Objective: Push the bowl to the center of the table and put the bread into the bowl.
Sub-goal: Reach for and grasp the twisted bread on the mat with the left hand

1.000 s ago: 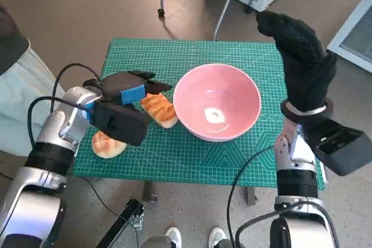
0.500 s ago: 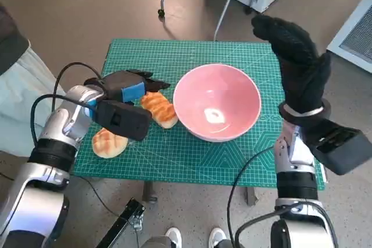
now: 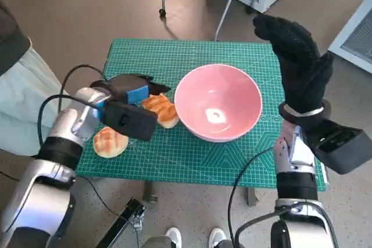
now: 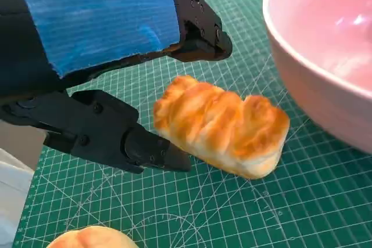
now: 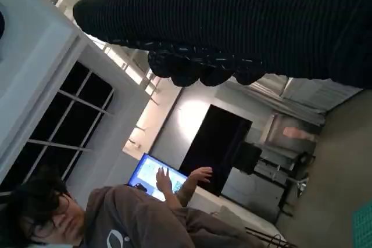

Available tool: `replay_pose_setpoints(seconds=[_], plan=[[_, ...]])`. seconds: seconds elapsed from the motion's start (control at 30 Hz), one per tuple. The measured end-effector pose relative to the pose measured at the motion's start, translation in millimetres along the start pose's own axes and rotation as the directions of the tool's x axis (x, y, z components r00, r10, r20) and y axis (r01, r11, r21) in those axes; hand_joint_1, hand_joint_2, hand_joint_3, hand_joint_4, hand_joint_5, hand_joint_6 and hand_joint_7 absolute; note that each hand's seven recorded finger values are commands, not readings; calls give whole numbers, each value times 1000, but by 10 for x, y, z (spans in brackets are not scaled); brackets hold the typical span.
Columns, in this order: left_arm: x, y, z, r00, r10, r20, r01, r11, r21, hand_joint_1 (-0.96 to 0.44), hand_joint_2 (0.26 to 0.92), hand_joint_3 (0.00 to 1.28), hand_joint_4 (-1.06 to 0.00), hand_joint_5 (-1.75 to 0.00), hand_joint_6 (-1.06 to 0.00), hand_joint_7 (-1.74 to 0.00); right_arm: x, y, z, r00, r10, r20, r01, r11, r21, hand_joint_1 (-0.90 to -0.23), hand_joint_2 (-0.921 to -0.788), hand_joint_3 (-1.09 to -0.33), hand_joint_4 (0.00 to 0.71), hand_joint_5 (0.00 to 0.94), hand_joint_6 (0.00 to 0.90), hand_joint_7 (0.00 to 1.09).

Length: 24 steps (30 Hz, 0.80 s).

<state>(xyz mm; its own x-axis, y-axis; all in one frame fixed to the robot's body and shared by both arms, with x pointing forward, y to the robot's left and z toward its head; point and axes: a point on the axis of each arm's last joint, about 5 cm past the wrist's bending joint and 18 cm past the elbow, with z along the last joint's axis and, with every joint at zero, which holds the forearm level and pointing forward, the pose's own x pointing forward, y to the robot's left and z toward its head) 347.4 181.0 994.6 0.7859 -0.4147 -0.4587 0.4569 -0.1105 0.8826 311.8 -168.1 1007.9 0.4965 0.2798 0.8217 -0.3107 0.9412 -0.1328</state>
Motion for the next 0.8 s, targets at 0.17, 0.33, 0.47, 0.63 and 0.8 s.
replay_pose_setpoints(seconds=[0.17, 0.33, 0.47, 0.63, 0.8], plan=[[101, -58, 80, 999, -36, -11, 36, 999, 25, -169, 804, 1, -316, -18, -497, -65, -1, 4, 4, 1000, 1, 3, -1, 1000, -1, -663, -921, -675, 400, 24, 117, 867], [185, -110, 156, 998, -57, -21, 58, 997, 52, -158, 810, 3, -344, -25, -520, -77, -6, 3, 5, 1000, 0, 1, 0, 1000, -3, -663, -921, -674, 400, 23, 117, 868], [231, -98, 203, 998, -58, -36, 61, 995, 84, -143, 834, 14, -394, -41, -573, -106, -8, 6, 6, 1000, -1, 1, 1, 1000, -9, -663, -921, -675, 397, 22, 117, 869], [261, -133, 215, 998, -39, -51, 45, 992, 118, -259, 901, 125, -621, -65, -582, -894, -13, 16, 10, 1000, 7, 7, -7, 1000, -22, -670, -921, -676, 393, 20, 113, 868], [254, -182, 180, 999, 16, -49, -8, 988, 154, -100, 918, 151, -586, -880, -596, -1212, -45, 14, 10, 1000, -3, 9, 3, 1000, -29, -677, -921, -675, 389, 18, 110, 866]])
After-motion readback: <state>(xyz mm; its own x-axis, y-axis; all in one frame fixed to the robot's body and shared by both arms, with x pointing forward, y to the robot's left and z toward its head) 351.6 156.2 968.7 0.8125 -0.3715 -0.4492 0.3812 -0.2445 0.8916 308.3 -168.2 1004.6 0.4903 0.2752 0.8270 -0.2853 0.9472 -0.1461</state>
